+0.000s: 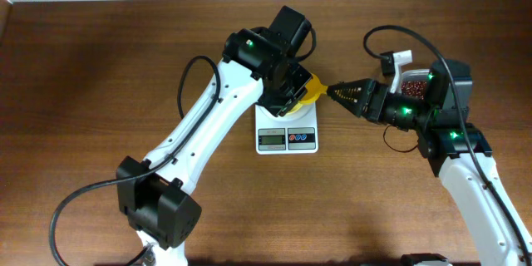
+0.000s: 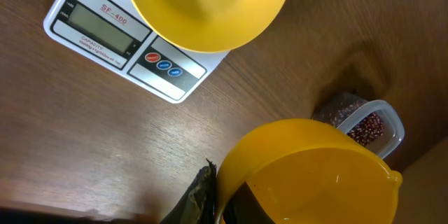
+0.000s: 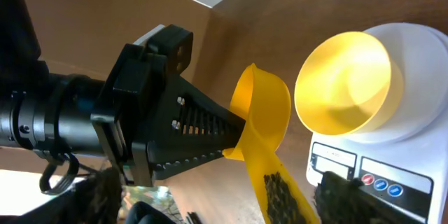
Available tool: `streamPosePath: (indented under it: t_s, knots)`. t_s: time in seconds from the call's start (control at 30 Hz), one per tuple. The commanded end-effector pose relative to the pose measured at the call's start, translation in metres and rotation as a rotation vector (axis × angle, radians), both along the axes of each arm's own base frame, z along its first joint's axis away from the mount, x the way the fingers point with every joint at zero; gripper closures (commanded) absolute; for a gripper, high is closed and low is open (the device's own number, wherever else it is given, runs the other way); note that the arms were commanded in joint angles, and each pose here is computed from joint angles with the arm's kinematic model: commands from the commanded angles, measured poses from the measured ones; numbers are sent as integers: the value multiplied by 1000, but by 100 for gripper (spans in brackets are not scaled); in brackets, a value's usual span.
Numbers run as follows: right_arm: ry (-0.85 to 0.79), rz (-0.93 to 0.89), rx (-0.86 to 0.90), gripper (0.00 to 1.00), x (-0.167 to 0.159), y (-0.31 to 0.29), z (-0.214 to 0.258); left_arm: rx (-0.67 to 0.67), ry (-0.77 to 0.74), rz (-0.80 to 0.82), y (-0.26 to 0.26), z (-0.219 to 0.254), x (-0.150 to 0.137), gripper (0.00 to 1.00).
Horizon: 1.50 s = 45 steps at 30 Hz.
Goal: Scoop item into bowl and weigh 50g on scale
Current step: 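Grasp the scoop handle with the right gripper from the left gripper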
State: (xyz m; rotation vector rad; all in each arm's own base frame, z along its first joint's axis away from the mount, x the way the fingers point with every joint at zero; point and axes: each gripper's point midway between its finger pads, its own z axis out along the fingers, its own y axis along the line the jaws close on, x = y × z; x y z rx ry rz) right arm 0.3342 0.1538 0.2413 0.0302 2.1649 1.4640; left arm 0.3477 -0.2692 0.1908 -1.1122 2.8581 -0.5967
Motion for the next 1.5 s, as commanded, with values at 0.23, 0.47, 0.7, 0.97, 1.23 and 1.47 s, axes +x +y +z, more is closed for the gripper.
streamPosePath:
  t_s: [0.23, 0.47, 0.7, 0.97, 1.23, 1.47]
  knots:
    - [21, -13, 15, 33, 4, 2, 5, -77, 11, 18, -10, 17, -4, 88]
    - [19, -23, 9, 58, 5, 1, 4, -86, 12, 14, -12, 18, -4, 91]
    - [19, -24, 8, 96, 5, 1, 4, -85, 12, 14, -12, 17, -5, 96]
    - [19, -24, 8, 96, 5, 1, 4, -79, 8, 17, -11, 17, -4, 97]
    - [18, -31, 4, 84, 6, 0, 4, -41, -18, 33, -4, 15, 1, 100]
    - [18, -37, 1, 77, 7, 0, 3, -38, -39, -5, -5, 16, 3, 100]
